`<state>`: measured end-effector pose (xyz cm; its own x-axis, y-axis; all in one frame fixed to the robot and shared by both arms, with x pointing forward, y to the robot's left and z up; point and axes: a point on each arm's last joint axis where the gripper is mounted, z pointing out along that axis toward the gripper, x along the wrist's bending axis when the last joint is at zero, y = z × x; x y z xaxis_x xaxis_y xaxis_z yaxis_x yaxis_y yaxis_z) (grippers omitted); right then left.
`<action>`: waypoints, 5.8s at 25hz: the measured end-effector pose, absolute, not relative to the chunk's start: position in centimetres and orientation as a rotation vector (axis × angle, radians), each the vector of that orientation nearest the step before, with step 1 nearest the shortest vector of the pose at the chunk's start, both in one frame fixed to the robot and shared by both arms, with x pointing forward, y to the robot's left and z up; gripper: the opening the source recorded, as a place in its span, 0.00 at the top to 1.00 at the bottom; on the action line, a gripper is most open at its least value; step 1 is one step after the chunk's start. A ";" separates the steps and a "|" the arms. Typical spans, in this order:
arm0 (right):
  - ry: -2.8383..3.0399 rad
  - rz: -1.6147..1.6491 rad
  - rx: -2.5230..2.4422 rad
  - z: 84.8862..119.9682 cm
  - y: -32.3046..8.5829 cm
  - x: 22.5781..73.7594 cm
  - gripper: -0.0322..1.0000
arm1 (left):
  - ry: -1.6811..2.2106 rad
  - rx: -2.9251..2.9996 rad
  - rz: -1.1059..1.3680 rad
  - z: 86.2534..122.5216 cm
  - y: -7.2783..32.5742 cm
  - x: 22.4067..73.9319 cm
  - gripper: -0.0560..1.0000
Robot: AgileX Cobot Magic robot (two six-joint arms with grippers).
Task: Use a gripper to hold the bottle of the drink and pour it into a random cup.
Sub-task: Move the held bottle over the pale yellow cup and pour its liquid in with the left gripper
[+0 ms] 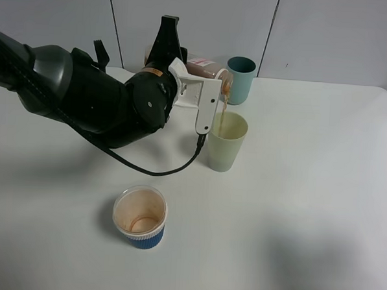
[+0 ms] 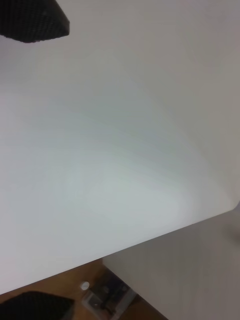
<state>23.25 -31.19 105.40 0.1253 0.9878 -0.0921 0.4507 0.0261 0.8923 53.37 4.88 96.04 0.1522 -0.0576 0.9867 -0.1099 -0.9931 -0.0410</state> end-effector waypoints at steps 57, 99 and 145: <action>1.451 0.798 1.555 105.4 -31.2 23.2 0.01 | -0.326 2.286 2.131 96.7 4.5 53.4 0.64; 1.451 0.797 1.554 105.4 -31.2 23.2 0.01 | -0.439 2.212 2.218 97.3 4.2 53.4 0.64; 1.449 0.790 1.553 105.4 -31.3 23.2 0.01 | -0.676 1.993 2.350 98.5 3.0 53.1 0.64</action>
